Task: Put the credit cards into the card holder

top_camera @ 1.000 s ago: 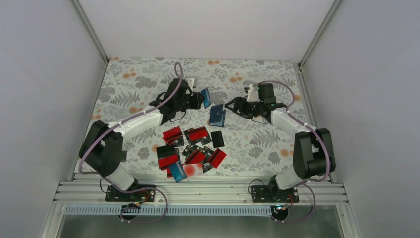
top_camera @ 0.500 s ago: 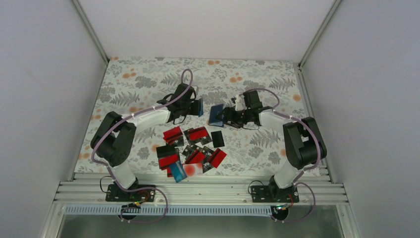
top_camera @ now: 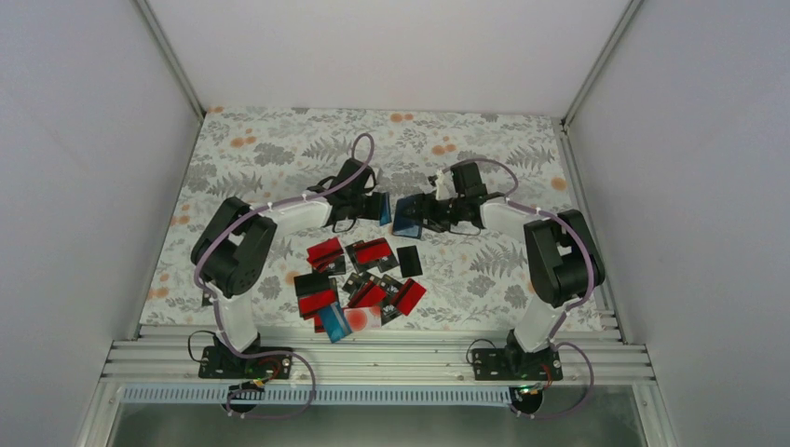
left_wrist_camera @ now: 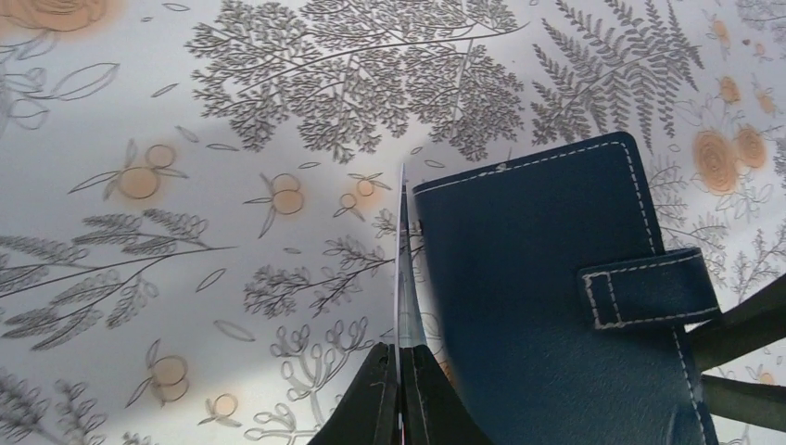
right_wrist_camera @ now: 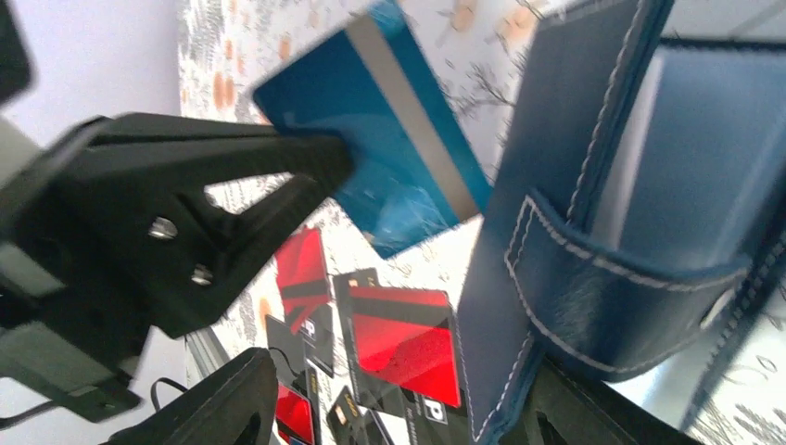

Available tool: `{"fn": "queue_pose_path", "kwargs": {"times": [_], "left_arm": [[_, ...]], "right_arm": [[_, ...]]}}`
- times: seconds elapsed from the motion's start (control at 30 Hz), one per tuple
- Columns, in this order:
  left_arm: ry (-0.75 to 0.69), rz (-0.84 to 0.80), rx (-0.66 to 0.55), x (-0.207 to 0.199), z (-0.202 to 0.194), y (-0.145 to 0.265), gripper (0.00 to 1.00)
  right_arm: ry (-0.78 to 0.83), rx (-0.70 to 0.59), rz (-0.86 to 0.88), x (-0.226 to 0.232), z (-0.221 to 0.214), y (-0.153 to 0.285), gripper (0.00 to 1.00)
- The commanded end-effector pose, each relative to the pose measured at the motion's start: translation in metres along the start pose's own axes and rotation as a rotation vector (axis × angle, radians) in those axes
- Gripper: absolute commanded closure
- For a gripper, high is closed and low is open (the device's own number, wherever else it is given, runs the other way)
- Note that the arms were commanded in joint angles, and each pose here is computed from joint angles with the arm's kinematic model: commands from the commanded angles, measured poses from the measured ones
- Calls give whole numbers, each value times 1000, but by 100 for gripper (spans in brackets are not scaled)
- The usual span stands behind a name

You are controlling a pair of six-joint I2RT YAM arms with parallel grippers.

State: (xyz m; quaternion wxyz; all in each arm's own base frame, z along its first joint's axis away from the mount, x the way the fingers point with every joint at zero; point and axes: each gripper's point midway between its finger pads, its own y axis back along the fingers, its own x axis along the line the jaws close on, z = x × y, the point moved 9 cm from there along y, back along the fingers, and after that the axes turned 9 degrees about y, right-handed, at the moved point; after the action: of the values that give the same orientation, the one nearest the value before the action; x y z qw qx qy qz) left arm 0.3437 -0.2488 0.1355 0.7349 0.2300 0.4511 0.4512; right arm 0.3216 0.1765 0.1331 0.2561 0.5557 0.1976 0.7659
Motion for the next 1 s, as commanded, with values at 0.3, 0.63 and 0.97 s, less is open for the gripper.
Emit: {"fn": "queue_pose_path", "kwargs": {"times": [0.3,0.63,0.97], "left_arm": [[13,-122,99,-6,-12,-26,98],[15,-145,119,-3,-16,-32,98],[7,-23,113,8,-23,7,98]], "right_arm": [[109,-8,58,27,33,-13,34],[108,52,66,22,37,-43,35],[103,83,41,7,41,-60,35]]}}
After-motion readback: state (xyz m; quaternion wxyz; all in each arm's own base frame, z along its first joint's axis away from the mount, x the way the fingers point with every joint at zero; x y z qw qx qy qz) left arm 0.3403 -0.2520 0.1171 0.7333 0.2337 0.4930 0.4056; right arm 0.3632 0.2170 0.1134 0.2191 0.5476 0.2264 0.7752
